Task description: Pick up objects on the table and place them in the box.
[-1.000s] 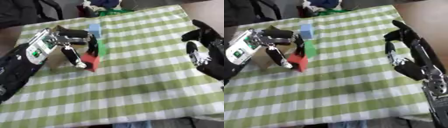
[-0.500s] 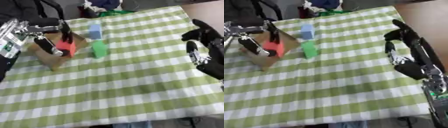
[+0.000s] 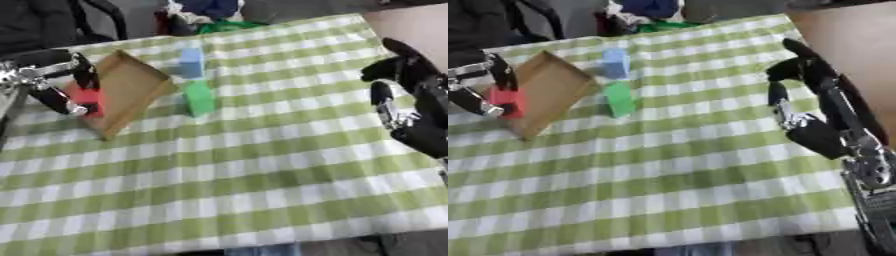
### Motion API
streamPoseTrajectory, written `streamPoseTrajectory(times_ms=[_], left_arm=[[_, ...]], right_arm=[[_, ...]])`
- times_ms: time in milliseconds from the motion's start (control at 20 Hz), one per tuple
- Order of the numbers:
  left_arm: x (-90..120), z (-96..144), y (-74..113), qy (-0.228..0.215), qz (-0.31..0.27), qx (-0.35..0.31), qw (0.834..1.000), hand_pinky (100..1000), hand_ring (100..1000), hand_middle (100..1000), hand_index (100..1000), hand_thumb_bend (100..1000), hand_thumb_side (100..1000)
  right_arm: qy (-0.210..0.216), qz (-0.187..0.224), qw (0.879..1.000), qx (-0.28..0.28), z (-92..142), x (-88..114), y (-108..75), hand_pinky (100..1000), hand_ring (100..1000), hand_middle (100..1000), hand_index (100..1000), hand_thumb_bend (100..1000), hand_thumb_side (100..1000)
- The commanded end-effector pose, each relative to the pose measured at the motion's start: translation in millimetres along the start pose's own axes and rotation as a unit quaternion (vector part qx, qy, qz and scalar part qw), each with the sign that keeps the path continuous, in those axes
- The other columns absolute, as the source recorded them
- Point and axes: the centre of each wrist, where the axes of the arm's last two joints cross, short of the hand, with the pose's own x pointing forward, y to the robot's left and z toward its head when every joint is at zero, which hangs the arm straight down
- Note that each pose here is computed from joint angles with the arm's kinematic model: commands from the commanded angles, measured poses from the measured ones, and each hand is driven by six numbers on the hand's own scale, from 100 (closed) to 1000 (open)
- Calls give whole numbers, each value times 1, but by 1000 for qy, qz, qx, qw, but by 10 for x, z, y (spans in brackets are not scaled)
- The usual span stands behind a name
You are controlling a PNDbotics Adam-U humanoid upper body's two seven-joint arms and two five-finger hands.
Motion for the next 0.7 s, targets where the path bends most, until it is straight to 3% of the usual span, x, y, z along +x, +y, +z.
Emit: streamPoseTrajectory(times_ms=[50, 200, 300, 400, 500, 700], left_arm=[[-21, -10, 110, 28, -4, 69, 997, 653, 543, 474, 649, 384, 100], [2, -61, 47, 45, -2, 98, 994, 684, 618, 564, 757, 449, 100], [5, -81, 5, 51, -5, 94, 994, 703, 650, 612, 799, 553, 151], [-1, -88, -17, 54, -11, 79, 995, 735, 693, 681, 839, 716, 236], [-5, -87, 9, 55, -18, 67, 996, 752, 715, 720, 858, 807, 278], [67, -102, 204, 42, -27, 91, 995, 757, 722, 729, 861, 827, 310]], right_arm=[[-7, 9, 1000, -3, -22, 26, -59, 847, 722, 689, 1000, 100, 586], [-8, 10, 1000, -3, -26, 28, -60, 847, 722, 689, 1000, 100, 587], [-8, 10, 1000, -3, -27, 28, -59, 847, 722, 689, 1000, 100, 587], [-7, 10, 1000, -3, -26, 26, -59, 847, 722, 689, 1000, 100, 587], [-7, 9, 1000, -3, -26, 25, -57, 847, 722, 689, 1000, 100, 588], [-7, 9, 1000, -3, -25, 23, -55, 847, 722, 689, 1000, 100, 588]])
